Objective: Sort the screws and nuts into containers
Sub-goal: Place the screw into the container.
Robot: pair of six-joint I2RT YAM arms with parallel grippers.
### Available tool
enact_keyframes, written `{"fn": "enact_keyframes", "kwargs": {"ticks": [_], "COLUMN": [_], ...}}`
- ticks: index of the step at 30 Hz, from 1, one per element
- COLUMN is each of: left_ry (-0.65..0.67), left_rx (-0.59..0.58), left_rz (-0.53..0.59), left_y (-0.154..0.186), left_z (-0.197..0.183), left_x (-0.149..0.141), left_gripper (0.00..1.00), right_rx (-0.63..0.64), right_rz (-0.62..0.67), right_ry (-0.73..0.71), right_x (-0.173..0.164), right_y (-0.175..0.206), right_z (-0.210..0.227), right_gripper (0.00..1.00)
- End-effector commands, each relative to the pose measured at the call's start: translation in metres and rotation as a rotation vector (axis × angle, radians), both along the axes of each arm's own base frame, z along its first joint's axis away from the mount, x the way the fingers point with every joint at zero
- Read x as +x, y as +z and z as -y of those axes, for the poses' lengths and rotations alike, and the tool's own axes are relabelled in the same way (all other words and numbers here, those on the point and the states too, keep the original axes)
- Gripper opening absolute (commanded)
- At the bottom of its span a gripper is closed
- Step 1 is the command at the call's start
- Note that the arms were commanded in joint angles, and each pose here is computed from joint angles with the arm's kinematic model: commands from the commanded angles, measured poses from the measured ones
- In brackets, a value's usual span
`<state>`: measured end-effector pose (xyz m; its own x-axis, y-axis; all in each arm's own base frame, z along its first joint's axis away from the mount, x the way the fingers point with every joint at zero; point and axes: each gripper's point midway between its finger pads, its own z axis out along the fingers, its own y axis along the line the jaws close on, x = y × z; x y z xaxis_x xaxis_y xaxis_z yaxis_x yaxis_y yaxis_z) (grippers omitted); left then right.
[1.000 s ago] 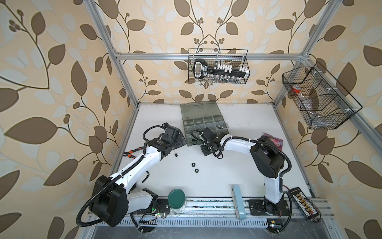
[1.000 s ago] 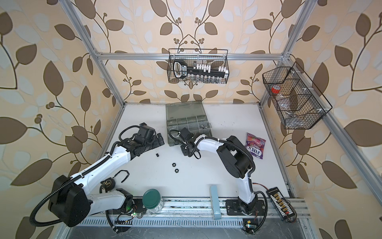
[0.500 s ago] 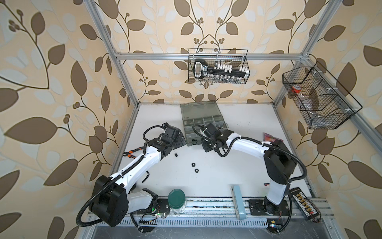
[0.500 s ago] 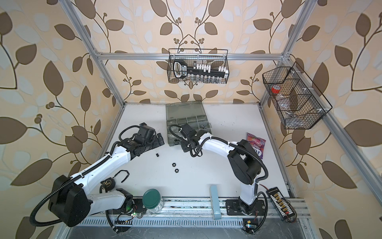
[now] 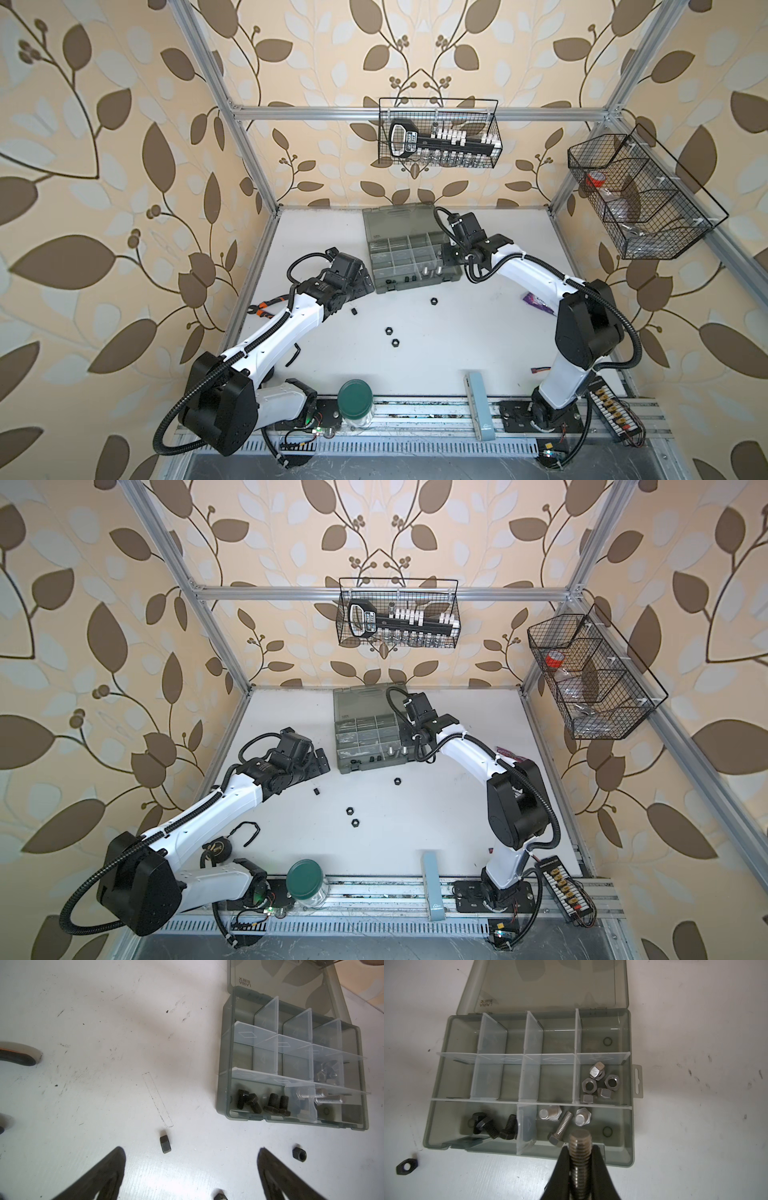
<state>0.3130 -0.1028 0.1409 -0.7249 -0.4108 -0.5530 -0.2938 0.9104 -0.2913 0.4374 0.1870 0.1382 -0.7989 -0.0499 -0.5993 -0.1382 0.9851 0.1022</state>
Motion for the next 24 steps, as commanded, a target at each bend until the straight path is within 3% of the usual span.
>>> {"fn": "enact_keyframes", "kwargs": {"ticks": [1, 24], "left_ry": [0.035, 0.036], "left_rx": [0.011, 0.013], "left_rz": [0.009, 0.006], "left_y": [0.002, 0.002], "left_z": [-0.011, -0.011], "left_x": [-0.002, -0.002], "left_gripper": [0.99, 0.99], "right_rx": [-0.003, -0.069], "right_rz": [0.002, -0.088], "right_ry": [0.009, 0.005], "right_x": [0.014, 0.023], "right_y": [-0.005, -0.061], "right_z": [0.0, 0.009], "right_gripper": [0.0, 0.0]}}
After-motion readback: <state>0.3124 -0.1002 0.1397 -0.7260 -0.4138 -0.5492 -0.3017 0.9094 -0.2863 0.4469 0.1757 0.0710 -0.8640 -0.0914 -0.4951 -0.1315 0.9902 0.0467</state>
